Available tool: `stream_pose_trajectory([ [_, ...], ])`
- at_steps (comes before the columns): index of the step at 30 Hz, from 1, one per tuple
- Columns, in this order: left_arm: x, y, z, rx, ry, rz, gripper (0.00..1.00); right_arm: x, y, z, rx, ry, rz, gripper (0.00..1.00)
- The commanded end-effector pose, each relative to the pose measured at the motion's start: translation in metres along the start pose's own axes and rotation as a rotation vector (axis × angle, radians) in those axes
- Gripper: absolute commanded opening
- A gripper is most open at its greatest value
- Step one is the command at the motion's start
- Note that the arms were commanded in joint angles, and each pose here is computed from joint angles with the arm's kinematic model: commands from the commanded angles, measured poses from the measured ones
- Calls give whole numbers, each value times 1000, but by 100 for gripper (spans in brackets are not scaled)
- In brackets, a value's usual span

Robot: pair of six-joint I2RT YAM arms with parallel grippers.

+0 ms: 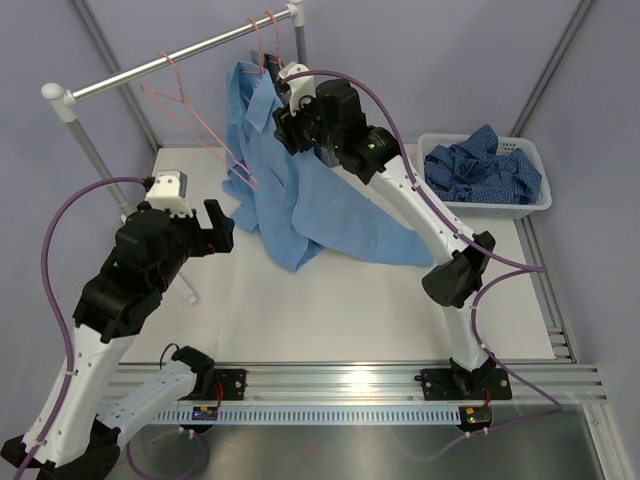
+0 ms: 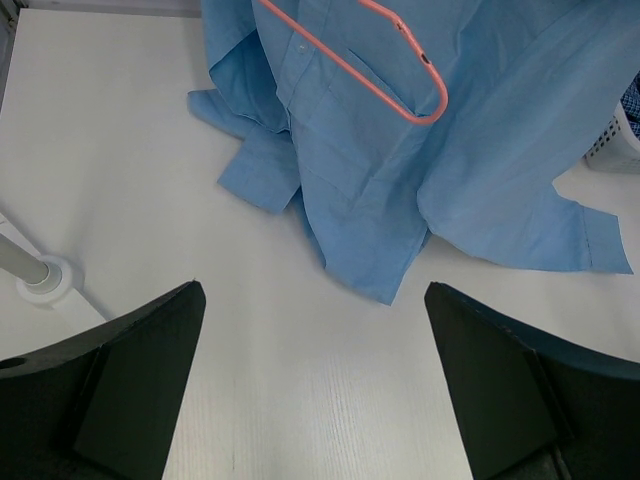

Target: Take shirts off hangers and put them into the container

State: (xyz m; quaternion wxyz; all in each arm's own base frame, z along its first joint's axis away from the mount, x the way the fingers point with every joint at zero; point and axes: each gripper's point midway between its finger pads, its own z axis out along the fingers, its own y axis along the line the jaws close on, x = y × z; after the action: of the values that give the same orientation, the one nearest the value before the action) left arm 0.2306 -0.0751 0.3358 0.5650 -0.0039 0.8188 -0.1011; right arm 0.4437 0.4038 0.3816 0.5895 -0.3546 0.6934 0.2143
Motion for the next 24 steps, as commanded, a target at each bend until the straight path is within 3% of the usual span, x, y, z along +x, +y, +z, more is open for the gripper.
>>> stream_pose_trajectory([
  [1, -2, 1, 2, -4, -12, 2, 99, -9, 7, 4, -16, -15, 26, 53],
  [8, -2, 1, 1, -5, -15, -1, 99, -10, 4, 12, 2, -31, 60, 43],
  [11, -2, 1, 1, -7, -16, -3, 99, -15, 3, 12, 10, -44, 63, 29],
  [12, -2, 1, 1, -5, -17, -3, 99, -18, 2, 10, 14, -53, 64, 17],
  [15, -2, 1, 1, -6, -18, -5, 99, -37, -1, 2, 28, -104, 71, 0],
  [24, -11, 2, -6, -5, -49, -12, 99, -112, -13, -60, 90, -305, 92, 0],
])
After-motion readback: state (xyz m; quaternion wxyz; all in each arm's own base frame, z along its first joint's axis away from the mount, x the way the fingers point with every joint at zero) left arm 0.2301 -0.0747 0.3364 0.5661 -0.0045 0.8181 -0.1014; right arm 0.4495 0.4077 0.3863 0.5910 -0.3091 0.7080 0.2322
